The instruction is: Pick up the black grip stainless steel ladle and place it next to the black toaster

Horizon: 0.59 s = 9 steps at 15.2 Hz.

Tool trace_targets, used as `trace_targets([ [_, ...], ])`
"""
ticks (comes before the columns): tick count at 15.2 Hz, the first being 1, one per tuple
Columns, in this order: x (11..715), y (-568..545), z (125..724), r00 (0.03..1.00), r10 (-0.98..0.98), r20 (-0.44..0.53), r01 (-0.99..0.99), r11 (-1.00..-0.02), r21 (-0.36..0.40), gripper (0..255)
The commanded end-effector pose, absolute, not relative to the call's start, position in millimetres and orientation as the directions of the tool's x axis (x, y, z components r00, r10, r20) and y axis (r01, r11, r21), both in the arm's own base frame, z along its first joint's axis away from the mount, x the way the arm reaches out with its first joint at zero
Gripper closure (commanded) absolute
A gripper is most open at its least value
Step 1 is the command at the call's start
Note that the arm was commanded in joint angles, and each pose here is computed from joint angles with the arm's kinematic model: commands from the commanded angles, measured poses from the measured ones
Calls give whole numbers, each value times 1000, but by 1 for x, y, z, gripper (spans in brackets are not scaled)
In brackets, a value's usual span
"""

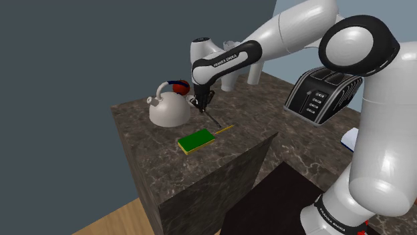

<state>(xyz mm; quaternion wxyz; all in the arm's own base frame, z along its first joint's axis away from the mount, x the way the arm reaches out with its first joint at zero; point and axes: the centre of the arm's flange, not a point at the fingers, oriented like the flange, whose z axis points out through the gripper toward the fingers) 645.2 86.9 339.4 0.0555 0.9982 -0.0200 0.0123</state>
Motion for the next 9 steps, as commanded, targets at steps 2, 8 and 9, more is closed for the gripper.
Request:
trace_targets([
  [2,642,85,337,999,-38,26,-41,-993,110,255],
  [8,642,85,369,999,-38,26,-41,-993,110,255],
  [9,642,85,374,999,-38,26,-41,-993,110,255],
])
